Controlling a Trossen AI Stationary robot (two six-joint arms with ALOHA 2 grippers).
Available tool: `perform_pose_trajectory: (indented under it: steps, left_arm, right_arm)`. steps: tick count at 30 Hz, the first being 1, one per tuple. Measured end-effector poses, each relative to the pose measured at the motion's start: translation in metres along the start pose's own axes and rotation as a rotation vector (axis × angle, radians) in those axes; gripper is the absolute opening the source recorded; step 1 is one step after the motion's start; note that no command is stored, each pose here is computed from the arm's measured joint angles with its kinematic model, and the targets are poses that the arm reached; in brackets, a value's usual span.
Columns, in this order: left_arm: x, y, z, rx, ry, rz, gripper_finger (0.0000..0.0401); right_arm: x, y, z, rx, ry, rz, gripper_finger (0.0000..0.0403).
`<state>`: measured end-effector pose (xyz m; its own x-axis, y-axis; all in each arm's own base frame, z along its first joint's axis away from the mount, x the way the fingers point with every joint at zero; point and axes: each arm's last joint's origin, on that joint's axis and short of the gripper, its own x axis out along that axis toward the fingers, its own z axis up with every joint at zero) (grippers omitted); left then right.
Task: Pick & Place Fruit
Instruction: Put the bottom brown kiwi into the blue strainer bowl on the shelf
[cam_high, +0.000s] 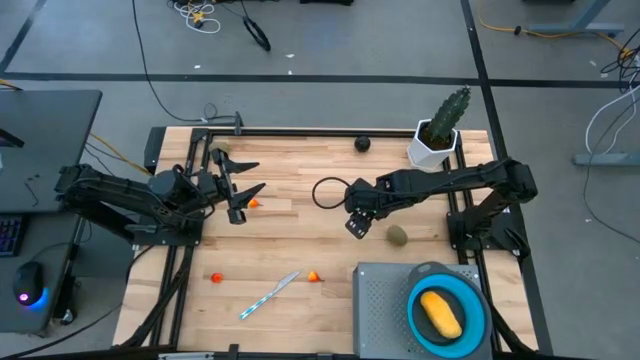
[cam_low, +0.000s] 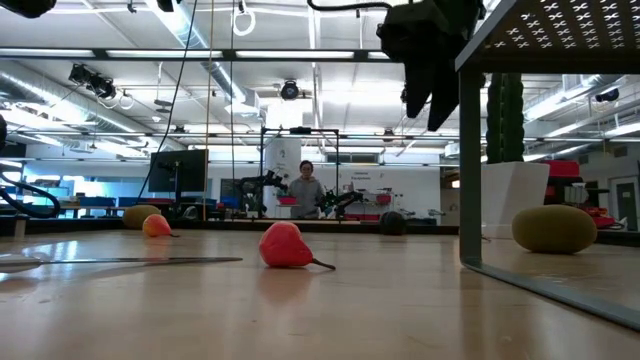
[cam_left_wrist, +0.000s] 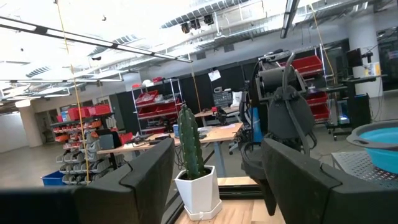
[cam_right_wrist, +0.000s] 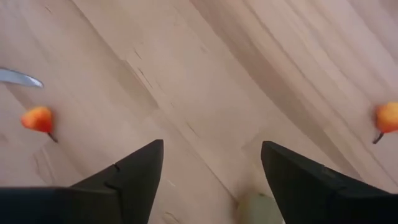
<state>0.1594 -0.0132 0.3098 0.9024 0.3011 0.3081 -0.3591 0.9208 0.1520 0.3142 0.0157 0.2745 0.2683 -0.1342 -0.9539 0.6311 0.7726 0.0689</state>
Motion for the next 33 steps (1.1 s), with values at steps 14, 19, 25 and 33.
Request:
perform_pose_trajectory:
  steps: [14,19,25,33]
  left_arm:
    - [0.0,0.0,0.0,0.0,-0.001,0.0,0.0248]
    - [0.0,0.0,0.0,0.0,0.0,0.001,0.0248]
    - [0.0,0.0,-0.001,0.003,0.005,-0.001,0.0248]
    - [0.0,0.0,-0.001,0.003,0.005,-0.001,0.0248]
  right_arm:
    - [0.049,-0.028,-0.029,0.15,0.3,-0.008,0.0287]
    - [0.051,-0.037,-0.029,0.179,0.362,-0.016,0.0287]
    - [0.062,-0.047,-0.038,0.179,0.422,-0.042,0.0287]
    - [0.075,-0.05,-0.048,0.151,0.48,0.012,0.0287]
